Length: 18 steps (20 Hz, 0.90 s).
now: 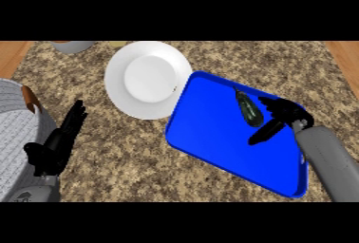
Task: Pick the eggplant from the tray and place it in the plate
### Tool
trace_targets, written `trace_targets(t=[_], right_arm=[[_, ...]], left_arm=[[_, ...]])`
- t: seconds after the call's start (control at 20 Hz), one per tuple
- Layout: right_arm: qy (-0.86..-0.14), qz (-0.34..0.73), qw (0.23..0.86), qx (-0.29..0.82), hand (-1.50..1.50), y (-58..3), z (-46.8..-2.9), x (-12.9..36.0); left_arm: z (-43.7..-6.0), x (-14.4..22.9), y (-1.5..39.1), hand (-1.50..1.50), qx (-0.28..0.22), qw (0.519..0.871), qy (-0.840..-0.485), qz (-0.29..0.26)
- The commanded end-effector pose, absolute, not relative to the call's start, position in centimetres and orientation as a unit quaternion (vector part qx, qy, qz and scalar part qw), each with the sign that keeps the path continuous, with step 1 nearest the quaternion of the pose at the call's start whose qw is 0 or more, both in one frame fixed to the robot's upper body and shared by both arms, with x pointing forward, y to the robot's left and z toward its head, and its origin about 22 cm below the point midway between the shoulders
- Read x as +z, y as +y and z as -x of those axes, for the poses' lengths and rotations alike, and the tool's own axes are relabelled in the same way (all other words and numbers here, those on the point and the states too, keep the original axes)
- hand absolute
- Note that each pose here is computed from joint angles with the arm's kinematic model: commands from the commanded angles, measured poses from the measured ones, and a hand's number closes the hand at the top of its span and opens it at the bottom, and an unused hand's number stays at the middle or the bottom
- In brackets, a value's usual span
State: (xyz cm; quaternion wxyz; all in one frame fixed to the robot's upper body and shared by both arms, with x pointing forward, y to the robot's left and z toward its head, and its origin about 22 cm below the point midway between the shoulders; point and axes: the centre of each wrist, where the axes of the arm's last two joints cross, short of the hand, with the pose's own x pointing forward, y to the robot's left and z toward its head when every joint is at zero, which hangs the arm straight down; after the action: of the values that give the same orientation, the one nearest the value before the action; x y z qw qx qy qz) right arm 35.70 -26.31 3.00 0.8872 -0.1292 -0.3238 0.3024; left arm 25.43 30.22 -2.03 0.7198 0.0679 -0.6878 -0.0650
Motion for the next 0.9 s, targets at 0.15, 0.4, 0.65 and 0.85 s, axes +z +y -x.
trace_targets(t=[0.15,0.4,0.65,0.85], right_arm=[[-0.344,0.069,0.881,0.317,1.50,-25.6,-35.1,0.7],[-0.359,0.074,0.872,0.324,1.50,-24.6,-35.2,0.6],[-0.392,0.100,0.855,0.326,1.50,-24.0,-35.6,0.0],[-0.490,0.230,0.777,0.319,1.50,-23.7,-31.4,-3.5]], left_arm=[[-25.2,-2.1,30.1,0.00,-0.062,0.720,-0.687,-0.070],[-25.1,-1.0,30.2,0.00,-0.068,0.723,-0.684,-0.063],[-26.1,-1.2,29.7,0.00,-0.067,0.723,-0.685,-0.068],[-25.6,-2.4,29.7,0.00,-0.063,0.722,-0.686,-0.065]])
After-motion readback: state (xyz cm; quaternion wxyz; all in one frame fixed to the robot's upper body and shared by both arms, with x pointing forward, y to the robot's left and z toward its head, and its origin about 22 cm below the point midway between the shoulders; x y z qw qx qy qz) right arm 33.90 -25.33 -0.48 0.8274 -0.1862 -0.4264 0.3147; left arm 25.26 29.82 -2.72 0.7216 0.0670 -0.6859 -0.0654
